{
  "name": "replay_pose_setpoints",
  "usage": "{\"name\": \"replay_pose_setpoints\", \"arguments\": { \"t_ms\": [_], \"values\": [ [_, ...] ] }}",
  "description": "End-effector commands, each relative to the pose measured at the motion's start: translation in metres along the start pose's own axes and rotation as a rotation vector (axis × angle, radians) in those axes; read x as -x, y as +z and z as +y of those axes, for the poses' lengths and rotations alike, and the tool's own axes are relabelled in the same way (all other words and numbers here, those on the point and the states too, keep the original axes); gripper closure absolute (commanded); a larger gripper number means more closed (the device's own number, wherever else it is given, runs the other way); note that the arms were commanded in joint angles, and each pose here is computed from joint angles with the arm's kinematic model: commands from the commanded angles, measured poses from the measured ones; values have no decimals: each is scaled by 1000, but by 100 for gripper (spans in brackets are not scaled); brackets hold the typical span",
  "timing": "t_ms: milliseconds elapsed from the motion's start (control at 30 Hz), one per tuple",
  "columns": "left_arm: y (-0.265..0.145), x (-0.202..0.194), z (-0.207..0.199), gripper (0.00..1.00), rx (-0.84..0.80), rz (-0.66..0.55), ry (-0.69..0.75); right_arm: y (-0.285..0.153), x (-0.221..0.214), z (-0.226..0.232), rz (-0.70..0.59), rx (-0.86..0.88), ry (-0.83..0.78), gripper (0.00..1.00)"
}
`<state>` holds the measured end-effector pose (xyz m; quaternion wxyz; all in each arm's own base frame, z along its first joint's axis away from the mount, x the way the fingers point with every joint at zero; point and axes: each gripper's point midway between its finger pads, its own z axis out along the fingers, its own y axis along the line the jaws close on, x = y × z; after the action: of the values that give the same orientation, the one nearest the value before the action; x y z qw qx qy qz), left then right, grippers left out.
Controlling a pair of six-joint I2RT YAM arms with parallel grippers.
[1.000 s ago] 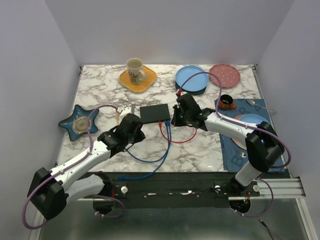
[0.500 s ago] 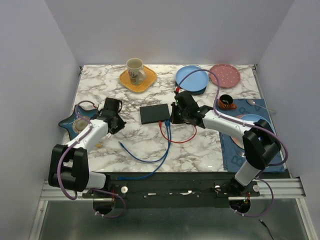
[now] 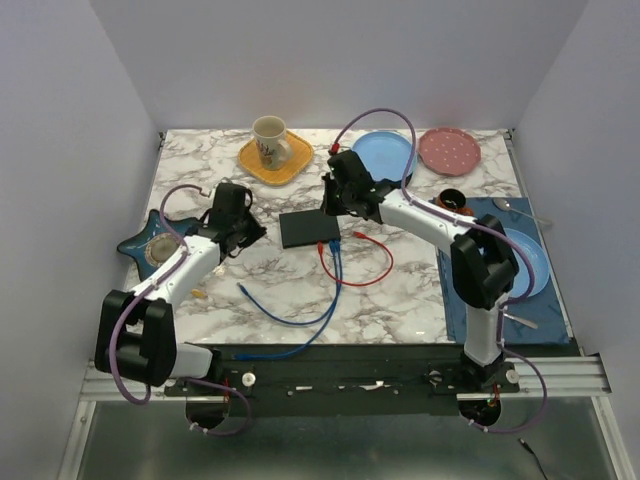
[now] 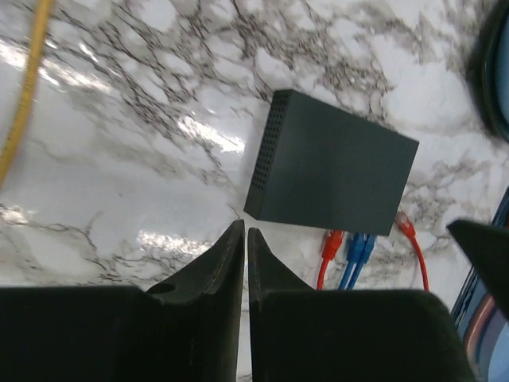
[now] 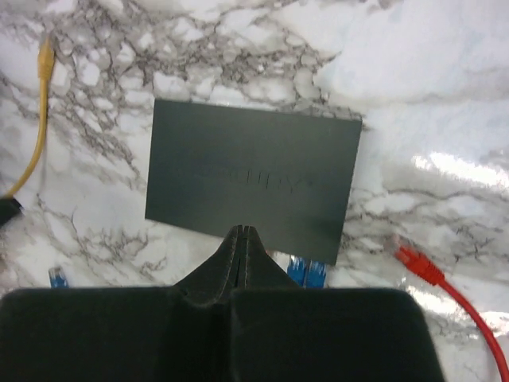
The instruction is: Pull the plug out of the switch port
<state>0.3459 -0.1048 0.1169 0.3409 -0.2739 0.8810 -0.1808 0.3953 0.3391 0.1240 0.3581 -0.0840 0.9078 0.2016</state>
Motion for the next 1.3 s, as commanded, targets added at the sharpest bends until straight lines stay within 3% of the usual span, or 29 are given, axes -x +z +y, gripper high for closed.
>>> {"name": "replay_pose_setpoints", "arguments": {
  "t_ms": [0, 67, 267, 700, 1267],
  "values": [
    [19, -29, -12, 82, -45, 72, -2, 28, 8, -23, 56, -81, 19, 99],
    [30, -37, -4, 83, -10, 100, -17, 32, 30, -21, 28, -72, 34, 99],
    [48, -48, 21, 88, 108, 125, -39, 69, 38, -33, 67, -99, 55, 99],
    [76, -80, 22, 88, 119, 280, -73, 112, 1, -39, 197, -58, 88, 99],
    [86, -112, -24, 88, 18, 348, 1, 56, -52, -65, 230, -111, 122, 99]
  ]
}}
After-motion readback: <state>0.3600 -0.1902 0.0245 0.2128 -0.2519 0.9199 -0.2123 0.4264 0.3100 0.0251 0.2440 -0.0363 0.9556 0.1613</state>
